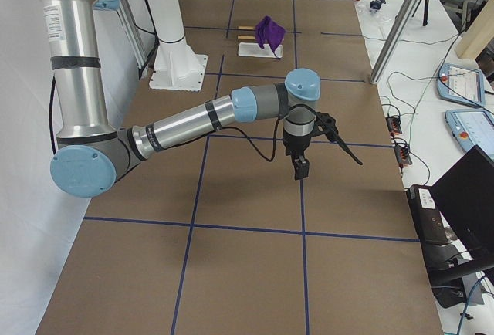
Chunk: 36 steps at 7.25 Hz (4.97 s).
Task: Hang towel on rack
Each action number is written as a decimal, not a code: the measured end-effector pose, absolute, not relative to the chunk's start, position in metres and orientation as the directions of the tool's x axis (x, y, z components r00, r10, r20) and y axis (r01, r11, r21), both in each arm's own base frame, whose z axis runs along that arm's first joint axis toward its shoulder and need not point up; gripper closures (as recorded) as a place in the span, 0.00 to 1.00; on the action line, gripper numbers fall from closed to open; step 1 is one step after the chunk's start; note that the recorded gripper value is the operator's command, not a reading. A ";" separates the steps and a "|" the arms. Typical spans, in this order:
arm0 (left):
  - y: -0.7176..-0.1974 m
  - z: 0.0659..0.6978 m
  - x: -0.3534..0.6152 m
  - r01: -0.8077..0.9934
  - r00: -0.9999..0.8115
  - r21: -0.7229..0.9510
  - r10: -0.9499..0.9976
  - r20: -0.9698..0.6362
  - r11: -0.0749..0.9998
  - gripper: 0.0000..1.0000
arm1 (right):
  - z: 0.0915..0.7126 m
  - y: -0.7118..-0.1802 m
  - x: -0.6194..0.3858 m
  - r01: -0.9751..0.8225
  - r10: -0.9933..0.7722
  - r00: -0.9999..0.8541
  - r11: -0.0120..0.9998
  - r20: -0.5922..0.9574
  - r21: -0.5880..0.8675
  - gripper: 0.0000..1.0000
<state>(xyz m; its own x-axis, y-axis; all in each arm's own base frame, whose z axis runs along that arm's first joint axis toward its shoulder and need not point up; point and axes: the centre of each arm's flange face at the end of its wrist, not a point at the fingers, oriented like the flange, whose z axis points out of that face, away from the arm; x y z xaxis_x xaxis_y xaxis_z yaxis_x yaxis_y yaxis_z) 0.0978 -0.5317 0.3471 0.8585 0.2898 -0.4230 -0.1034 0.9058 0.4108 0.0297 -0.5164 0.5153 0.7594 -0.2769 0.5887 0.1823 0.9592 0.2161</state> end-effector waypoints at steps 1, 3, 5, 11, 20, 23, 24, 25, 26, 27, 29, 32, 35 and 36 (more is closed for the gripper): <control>-0.545 0.393 0.052 -0.173 0.843 0.381 0.337 -0.420 0.908 0.00 | 0.543 -0.515 0.052 0.204 -0.290 0.752 0.956 0.592 0.209 0.00; -0.556 0.500 -0.013 -0.194 0.805 0.241 0.294 -0.514 0.951 0.00 | 0.579 -0.507 0.081 0.198 -0.275 0.732 0.961 0.623 0.192 0.00; -0.536 0.557 -0.036 -0.161 0.758 0.157 0.224 -0.613 0.974 0.00 | 0.595 -0.504 0.085 0.182 -0.259 0.732 0.966 0.630 0.186 0.00; -0.503 0.640 -0.059 -0.067 0.748 0.014 0.060 -0.661 0.998 0.00 | 0.633 -0.484 0.079 0.136 -0.172 0.685 0.985 0.708 0.107 0.00; -0.508 0.625 -0.055 -0.005 0.723 -0.011 -0.004 -0.691 1.000 0.00 | 0.655 -0.469 0.085 0.120 -0.129 0.683 0.991 0.719 0.064 0.00; -0.511 0.623 -0.055 -0.005 0.723 -0.006 0.000 -0.691 1.000 0.00 | 0.654 -0.470 0.085 0.108 -0.114 0.685 0.993 0.720 0.054 0.00; -0.511 0.622 -0.055 -0.006 0.723 -0.004 0.001 -0.691 1.000 0.00 | 0.652 -0.471 0.085 0.091 -0.092 0.687 0.995 0.721 0.040 0.00; -0.512 0.622 -0.055 -0.006 0.722 -0.004 0.002 -0.691 1.000 0.00 | 0.651 -0.471 0.085 0.082 -0.080 0.688 0.996 0.721 0.032 0.00; -0.512 0.622 -0.055 -0.006 0.722 -0.003 0.002 -0.691 1.000 0.00 | 0.651 -0.471 0.085 0.078 -0.075 0.688 0.997 0.722 0.029 0.00; -0.512 0.622 -0.055 -0.005 0.722 -0.004 0.001 -0.691 1.000 0.00 | 0.651 -0.472 0.085 0.077 -0.074 0.688 0.997 0.722 0.028 0.00; -0.513 0.620 -0.055 0.010 0.722 -0.008 -0.013 -0.691 1.000 0.00 | 0.651 -0.472 0.085 0.076 -0.073 0.688 0.997 0.722 0.028 0.00; -0.515 0.616 -0.055 0.058 0.720 -0.021 -0.056 -0.692 0.998 0.00 | 0.650 -0.472 0.085 0.076 -0.074 0.688 0.997 0.722 0.029 0.00; -0.516 0.614 -0.055 0.062 0.719 -0.015 -0.055 -0.693 0.998 0.00 | 0.649 -0.473 0.085 0.076 -0.076 0.687 0.997 0.723 0.032 0.00; -0.516 0.614 -0.055 0.062 0.719 -0.014 -0.054 -0.693 0.998 0.00 | 0.648 -0.473 0.085 0.076 -0.076 0.687 0.997 0.723 0.032 0.00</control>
